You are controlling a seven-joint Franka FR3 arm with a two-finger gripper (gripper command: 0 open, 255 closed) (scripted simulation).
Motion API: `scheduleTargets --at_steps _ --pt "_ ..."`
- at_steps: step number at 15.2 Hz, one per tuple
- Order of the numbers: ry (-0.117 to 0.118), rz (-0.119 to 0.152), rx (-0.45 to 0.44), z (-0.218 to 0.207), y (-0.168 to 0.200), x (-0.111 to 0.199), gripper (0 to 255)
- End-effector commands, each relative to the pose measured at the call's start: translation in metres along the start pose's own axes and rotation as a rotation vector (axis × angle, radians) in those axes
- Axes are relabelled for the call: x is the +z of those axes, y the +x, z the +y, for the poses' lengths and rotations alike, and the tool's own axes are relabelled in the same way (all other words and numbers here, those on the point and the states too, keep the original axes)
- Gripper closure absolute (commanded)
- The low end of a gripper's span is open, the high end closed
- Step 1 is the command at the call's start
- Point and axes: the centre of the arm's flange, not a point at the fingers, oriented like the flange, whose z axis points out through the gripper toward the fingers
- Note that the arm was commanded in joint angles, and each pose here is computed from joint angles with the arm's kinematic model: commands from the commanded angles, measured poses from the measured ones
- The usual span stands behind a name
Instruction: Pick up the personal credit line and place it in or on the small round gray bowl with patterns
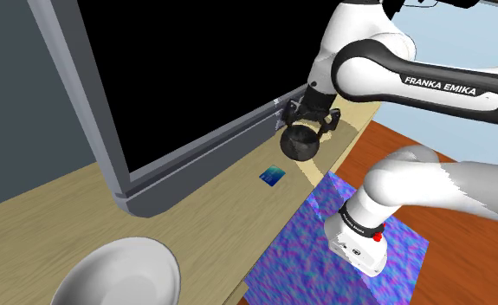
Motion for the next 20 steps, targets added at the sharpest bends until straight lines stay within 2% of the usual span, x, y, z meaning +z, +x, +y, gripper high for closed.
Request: scheduleTargets --at_steps 1,7,14,20 --pt "-0.016 0.009 0.148 -0.011 -0.011 0.022 0" --pt "-0.067 0.035 0.546 -0.051 -0.041 0.088 0" --pt "-0.067 0.035 0.546 -0.048 -0.041 0.125 0" --pt "-0.067 0.035 0.546 -0.048 -0.041 0.128 0"
